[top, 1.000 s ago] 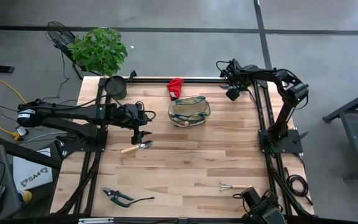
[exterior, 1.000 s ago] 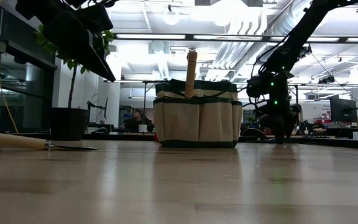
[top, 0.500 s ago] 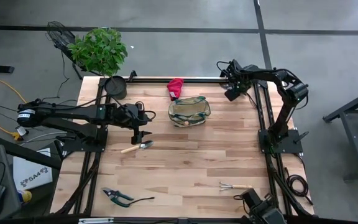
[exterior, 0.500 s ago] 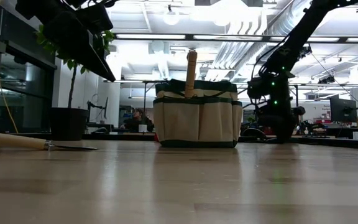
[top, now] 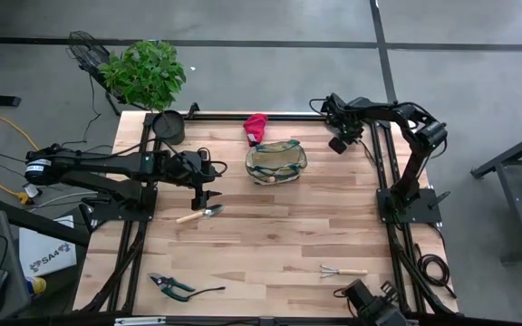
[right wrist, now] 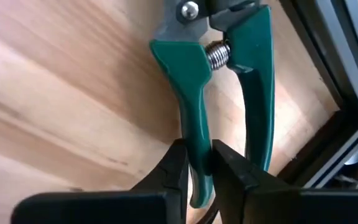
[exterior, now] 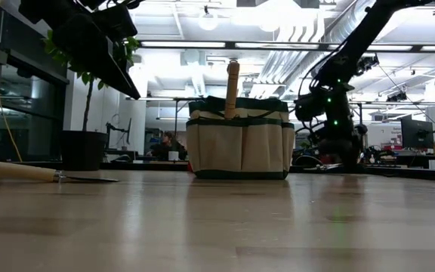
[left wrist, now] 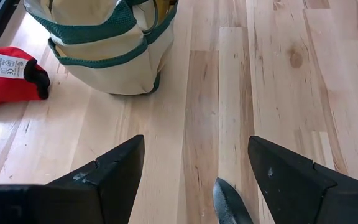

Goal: Pick & Place Garden tools in Gardening bag
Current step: Put the top black shear scissor into the gardening bag

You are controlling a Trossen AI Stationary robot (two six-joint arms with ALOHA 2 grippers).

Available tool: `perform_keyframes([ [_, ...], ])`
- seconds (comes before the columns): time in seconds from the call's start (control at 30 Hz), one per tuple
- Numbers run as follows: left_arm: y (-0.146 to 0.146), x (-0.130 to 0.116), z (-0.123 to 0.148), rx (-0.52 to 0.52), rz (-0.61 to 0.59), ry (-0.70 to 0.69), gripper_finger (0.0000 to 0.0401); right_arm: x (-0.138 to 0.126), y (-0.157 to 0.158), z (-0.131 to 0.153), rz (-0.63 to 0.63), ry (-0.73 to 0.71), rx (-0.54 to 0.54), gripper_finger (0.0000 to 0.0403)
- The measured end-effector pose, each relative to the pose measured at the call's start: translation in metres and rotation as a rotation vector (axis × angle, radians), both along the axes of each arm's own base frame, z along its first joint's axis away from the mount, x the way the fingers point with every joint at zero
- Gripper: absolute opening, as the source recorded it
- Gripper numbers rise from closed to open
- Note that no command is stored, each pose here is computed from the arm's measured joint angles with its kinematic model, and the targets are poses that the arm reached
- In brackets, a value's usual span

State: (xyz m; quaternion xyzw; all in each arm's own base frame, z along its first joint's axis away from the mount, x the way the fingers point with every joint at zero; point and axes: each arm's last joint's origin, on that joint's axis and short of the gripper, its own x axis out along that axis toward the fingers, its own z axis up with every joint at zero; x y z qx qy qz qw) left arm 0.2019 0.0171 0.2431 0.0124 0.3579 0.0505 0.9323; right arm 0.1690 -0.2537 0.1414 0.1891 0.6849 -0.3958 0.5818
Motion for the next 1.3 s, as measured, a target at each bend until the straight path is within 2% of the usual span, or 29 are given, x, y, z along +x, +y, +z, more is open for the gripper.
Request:
perform_keyframes([
  [0.2,0.0,0.0,0.0,0.0,0.0,0.0,0.028,0.003,0.008,0.009,-0.033,0.043,0.06,0.0035],
  [0.53,0.0,0.0,0.0,-0.005,0.004,-0.001,0.028,0.012,0.046,0.014,-0.053,0.114,0.299,0.0033],
  [0.67,0.0,0.0,0.0,-0.014,0.012,-0.003,0.028,0.022,0.064,0.018,-0.029,0.164,0.351,0.0033],
  [0.83,0.0,0.0,0.0,-0.018,0.015,-0.004,0.028,0.04,0.084,0.037,0.007,0.182,0.338,0.0033],
  [1.07,-0.001,0.001,0.001,-0.04,-0.009,-0.017,0.028,0.057,0.116,0.087,0.059,0.236,0.27,0.0032],
  [1.3,-0.002,0.003,0.004,-0.095,-0.037,-0.062,0.028,0.073,0.154,0.123,0.161,0.09,0.191,0.0032],
])
